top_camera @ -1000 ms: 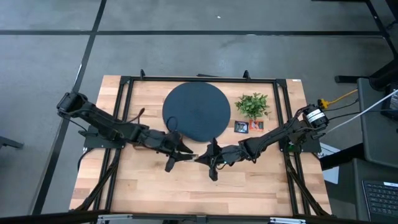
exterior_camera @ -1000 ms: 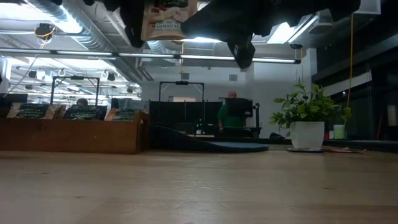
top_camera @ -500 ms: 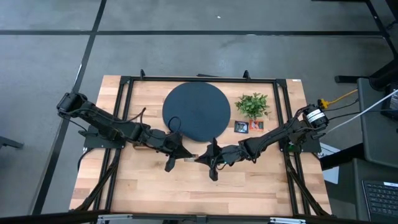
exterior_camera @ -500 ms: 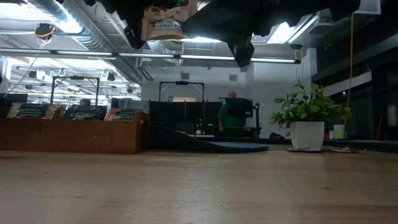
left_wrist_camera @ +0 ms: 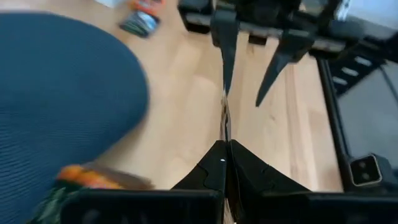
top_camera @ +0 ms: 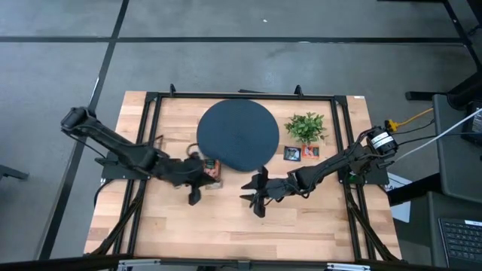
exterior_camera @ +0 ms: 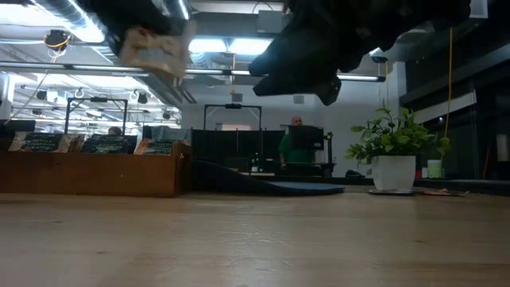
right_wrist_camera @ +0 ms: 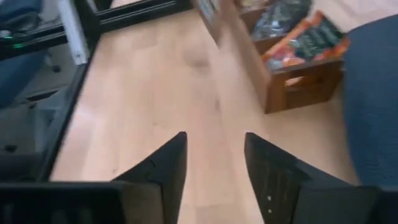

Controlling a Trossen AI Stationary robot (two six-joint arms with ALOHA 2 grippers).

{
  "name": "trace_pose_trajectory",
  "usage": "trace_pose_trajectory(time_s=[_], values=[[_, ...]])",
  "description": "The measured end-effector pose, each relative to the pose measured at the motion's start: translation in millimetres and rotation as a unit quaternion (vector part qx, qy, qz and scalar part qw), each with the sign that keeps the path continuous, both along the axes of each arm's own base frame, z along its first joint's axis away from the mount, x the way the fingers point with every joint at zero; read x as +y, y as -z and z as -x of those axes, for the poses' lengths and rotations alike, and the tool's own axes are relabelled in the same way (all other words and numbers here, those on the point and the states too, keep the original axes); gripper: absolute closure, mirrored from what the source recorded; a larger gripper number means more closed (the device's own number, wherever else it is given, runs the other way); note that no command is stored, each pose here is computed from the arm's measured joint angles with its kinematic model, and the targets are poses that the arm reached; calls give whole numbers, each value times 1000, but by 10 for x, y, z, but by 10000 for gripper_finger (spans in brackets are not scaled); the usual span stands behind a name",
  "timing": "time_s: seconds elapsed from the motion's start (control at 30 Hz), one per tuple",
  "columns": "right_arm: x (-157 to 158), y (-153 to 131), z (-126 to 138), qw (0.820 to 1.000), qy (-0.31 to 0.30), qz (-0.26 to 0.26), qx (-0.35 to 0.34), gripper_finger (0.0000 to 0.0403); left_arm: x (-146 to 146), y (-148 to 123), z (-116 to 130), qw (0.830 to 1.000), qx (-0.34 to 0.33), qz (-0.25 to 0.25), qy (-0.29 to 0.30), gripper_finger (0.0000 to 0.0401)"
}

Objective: Pick & Place Tea
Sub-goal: Put the brown tea bag into the left section of the wooden organizer

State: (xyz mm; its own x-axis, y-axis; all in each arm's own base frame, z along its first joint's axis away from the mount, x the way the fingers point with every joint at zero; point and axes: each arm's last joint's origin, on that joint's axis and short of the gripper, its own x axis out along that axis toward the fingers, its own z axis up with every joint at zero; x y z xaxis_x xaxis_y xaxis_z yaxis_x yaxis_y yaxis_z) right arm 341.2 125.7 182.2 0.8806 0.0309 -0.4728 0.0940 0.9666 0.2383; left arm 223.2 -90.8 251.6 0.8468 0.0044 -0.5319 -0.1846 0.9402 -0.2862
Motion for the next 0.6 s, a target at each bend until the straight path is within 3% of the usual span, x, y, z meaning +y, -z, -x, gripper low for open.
trace_pose_trajectory(time_s=[0.2,0.43,0.6], values=[[-36,63,37,999,31,18,1,219,-90,-14,444,998,-26,-16,-54,397],[-38,63,37,999,33,19,-1,221,-37,263,916,994,19,-17,-106,398],[-38,63,37,999,33,19,-1,221,43,314,1195,990,48,-29,-127,398]])
